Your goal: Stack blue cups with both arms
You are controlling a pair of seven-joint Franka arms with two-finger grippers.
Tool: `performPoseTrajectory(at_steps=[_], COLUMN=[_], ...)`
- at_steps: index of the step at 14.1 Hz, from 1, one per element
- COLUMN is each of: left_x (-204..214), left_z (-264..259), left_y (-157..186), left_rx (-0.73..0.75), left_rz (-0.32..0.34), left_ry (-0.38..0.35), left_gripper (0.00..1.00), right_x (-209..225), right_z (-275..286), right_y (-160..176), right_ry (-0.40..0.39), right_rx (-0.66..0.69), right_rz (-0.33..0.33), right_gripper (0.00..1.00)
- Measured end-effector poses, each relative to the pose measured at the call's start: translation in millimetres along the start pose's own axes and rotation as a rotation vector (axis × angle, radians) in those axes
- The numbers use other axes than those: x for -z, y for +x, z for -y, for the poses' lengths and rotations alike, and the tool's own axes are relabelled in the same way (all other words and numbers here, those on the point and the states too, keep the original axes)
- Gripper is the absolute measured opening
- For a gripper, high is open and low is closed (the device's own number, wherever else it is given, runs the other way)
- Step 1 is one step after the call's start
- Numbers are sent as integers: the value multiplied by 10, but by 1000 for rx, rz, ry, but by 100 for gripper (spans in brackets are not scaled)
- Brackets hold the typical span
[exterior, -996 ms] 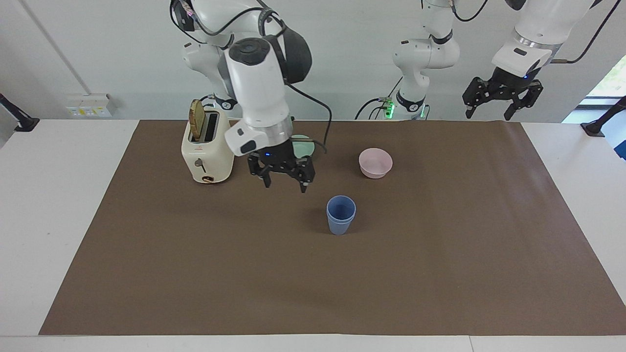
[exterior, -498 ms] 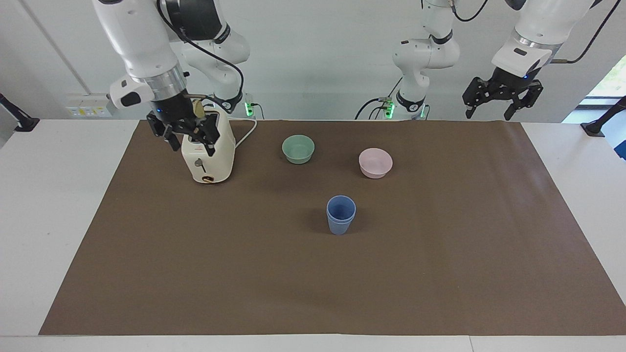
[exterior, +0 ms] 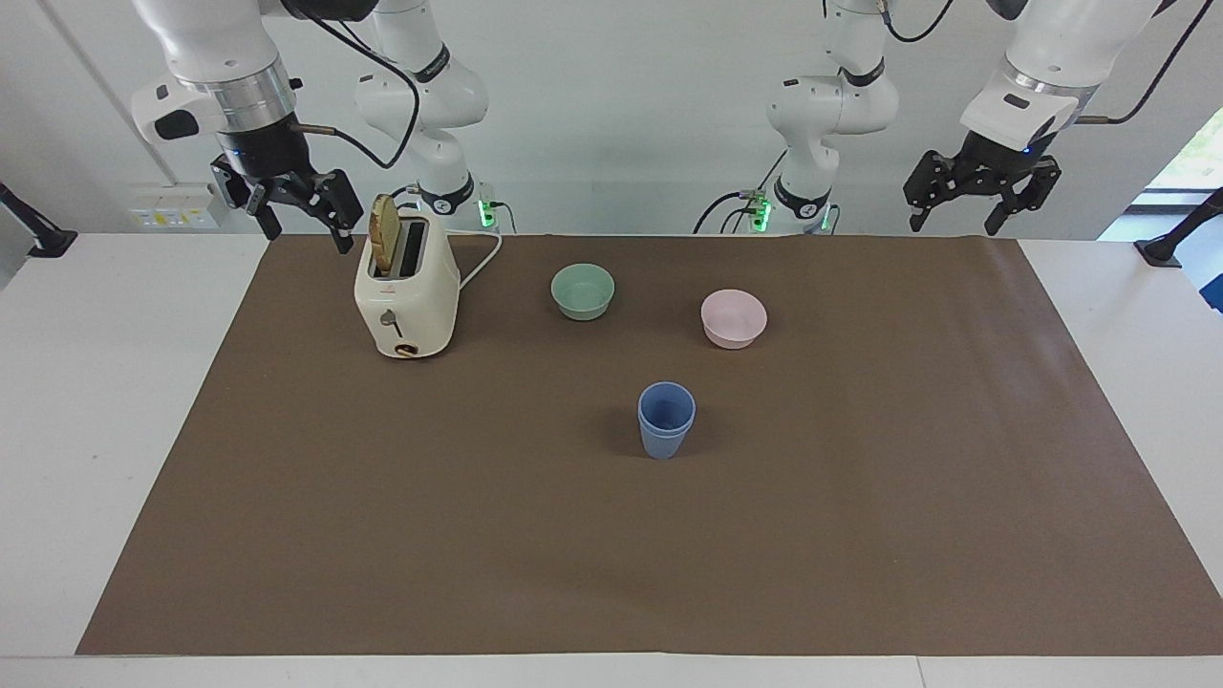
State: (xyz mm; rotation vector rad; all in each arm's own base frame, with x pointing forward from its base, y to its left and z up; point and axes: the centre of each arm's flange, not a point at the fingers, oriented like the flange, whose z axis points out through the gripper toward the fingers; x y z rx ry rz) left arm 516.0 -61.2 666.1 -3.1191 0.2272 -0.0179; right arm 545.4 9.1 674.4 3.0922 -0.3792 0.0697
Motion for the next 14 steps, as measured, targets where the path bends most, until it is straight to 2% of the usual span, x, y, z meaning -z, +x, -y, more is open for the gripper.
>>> performPoseTrajectory(at_steps=[6,14], left_x=[0,0], left_z=[0,0], left_y=[0,0], left_rx=[0,0], left_rz=[0,0], left_ry=[0,0], left_gripper=[100,100], right_x=[3,-3], right_z=[60,107], right_y=[-90,-107], right_ry=[-12,-11], right_rx=[49,132], right_rz=[50,54], right_gripper=[100,100])
